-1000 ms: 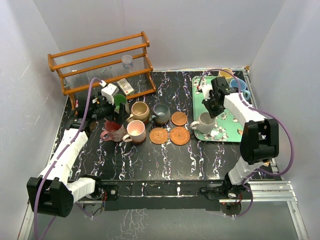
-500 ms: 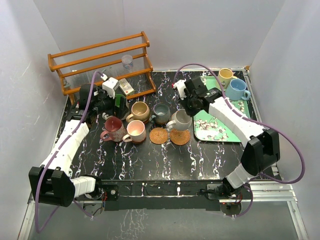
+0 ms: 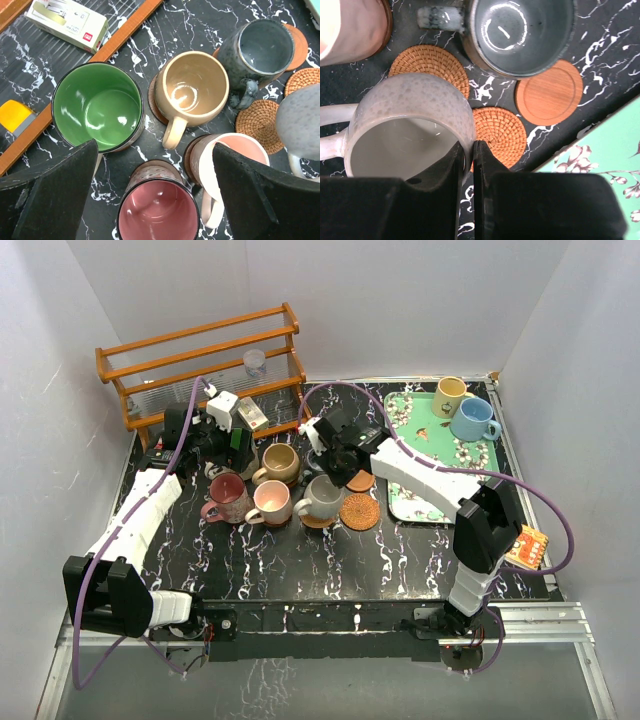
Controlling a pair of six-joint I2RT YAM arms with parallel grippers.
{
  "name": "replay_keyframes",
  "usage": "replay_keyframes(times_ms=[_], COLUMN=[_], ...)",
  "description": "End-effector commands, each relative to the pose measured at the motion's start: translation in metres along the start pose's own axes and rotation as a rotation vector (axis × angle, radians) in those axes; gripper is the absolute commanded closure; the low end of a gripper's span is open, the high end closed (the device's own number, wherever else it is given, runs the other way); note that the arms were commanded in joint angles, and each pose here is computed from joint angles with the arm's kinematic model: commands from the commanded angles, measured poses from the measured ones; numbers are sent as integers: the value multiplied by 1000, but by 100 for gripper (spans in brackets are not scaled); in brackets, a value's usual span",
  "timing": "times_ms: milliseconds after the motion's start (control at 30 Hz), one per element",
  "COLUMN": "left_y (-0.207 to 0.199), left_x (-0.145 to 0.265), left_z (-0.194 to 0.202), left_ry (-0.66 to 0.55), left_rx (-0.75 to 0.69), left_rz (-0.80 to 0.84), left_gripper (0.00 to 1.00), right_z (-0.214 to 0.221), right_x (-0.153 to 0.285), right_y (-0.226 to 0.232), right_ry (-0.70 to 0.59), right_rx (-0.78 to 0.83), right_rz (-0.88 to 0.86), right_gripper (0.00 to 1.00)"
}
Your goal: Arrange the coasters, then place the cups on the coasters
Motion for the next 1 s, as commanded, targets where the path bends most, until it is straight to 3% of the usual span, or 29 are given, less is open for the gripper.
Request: replay_keyframes(times_ms=[0,967], left_y=[2,3], left_x=[11,10], left_z=[-19,-17], left_ry=[-32,-37], left_rx=[-39,-35], left_rz=[-33,-28], left_gripper=[3,3], right_z=[-35,-35], right_x=[3,-30], right_y=[-3,13], right_ry=[-124,-34], right_rx=[-43,1], right_rz=[75,85], right_gripper=[100,100])
Point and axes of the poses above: each gripper's point midway between its finger pads, its own x axis back along the fingers, its own y axis along the line the jaws close on, z = x × y, the point moved 8 cm from there along x, back along the fingers, and after that the axes turned 13 degrees about x, right-handed, at the moved point
